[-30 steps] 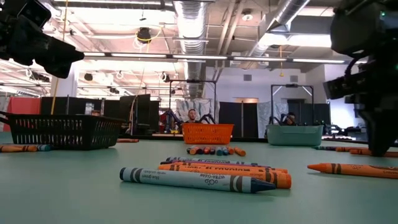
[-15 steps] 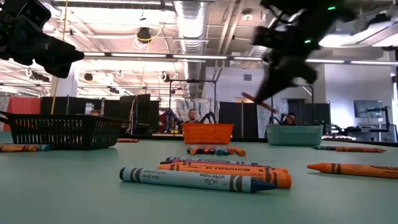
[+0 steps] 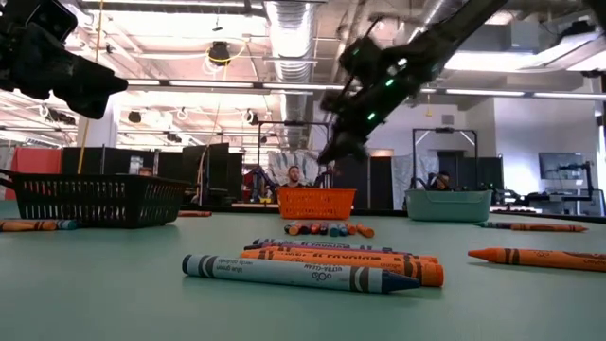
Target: Sort crayons
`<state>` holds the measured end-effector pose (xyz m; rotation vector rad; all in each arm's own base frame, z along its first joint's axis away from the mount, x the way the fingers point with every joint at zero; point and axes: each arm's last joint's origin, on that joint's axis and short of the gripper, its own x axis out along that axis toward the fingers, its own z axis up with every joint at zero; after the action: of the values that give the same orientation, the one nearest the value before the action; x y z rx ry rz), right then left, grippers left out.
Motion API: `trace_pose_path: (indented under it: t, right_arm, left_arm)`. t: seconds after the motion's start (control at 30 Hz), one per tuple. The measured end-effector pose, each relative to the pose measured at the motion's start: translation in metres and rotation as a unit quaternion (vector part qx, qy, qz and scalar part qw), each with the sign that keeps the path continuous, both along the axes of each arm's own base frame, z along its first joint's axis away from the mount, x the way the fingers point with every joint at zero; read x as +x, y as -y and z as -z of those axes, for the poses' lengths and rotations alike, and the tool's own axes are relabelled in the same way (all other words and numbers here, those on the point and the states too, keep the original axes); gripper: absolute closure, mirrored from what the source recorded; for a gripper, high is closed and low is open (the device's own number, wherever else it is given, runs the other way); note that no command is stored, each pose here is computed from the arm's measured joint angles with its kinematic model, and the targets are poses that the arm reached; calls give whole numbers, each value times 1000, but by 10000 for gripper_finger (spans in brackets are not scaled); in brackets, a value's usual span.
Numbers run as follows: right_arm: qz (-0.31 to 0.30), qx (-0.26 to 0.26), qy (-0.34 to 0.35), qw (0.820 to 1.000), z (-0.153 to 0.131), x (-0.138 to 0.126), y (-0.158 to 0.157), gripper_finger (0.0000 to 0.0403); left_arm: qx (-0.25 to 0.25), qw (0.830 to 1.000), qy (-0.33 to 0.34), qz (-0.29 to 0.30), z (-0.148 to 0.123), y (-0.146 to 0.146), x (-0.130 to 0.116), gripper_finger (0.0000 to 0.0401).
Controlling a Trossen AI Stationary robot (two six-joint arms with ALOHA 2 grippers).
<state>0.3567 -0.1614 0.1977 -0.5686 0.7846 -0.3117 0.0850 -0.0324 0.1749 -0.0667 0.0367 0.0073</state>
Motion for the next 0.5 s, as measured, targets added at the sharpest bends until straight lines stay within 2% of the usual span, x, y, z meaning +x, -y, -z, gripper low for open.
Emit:
trace_pose_path:
  t: [0.2, 0.3, 0.5]
  right_arm:
    - [7, 11, -24, 1000, 9, 28, 20, 401]
    - [27, 39, -41, 998, 14, 33, 23, 401]
    - [46, 45, -39, 997, 11, 37, 25, 367]
  left_arm:
    - [0, 1000, 0, 1, 0, 0, 0, 303]
    - [-1, 1000, 0, 1, 0, 0, 0, 303]
    - [-2, 1000, 0, 0, 0, 0, 0, 303]
